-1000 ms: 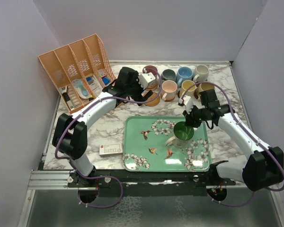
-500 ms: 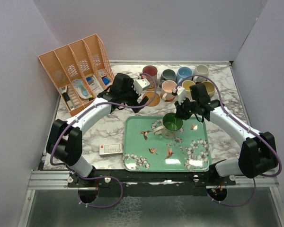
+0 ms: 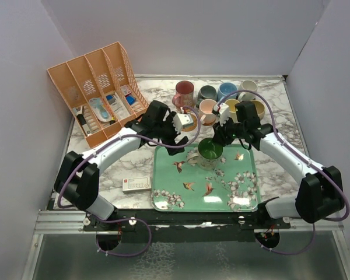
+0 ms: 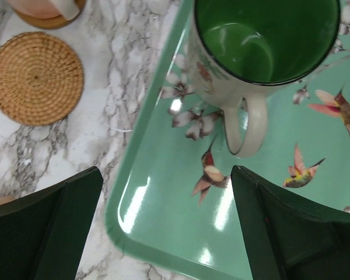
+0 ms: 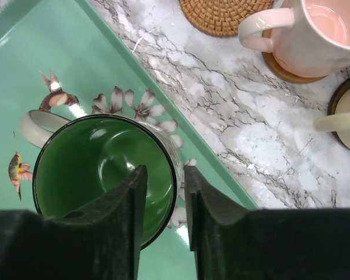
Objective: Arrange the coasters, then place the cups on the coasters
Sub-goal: Move the cup to the tray, then pick up the cup from the tray.
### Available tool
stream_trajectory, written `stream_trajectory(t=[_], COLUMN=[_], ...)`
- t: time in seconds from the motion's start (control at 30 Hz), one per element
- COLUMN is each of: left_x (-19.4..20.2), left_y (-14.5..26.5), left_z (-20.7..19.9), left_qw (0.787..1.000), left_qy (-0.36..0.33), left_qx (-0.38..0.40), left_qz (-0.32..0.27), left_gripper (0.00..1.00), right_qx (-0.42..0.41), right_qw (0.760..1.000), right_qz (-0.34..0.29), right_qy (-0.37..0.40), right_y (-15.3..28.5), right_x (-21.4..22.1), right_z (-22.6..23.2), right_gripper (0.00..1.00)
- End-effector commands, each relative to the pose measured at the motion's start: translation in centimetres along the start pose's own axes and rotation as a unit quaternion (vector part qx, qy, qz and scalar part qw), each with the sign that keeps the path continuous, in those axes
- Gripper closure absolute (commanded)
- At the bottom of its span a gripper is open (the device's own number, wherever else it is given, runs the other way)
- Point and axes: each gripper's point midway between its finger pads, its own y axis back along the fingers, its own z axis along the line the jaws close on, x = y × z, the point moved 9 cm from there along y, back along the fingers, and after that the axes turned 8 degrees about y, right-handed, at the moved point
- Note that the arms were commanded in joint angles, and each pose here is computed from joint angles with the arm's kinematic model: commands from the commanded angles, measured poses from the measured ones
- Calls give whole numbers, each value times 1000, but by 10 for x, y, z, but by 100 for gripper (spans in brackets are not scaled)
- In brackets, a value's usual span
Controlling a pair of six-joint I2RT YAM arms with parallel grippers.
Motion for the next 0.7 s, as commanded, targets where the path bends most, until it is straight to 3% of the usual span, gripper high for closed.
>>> stream_trajectory(t=[0.0,0.4,0.67], left_x=[2,13,23], left_y=[-6,-48,-75], left_z=[-21,-45,-48], left_qw=[997,993,995], left_qy=[-37,-81,-66], left_qx=[61,75,60], left_qz=[6,44,46], left_gripper=[4,4,16], right_qx=[8,119,154], right_qw=[999,989,984], right_qz=[-37,-81,-82], right_qy=[25,-24,-30], right_y=[10,69,84], right_x=[-15,-5,5], right_z=[0,-40,-51], right_gripper=[64,60,60])
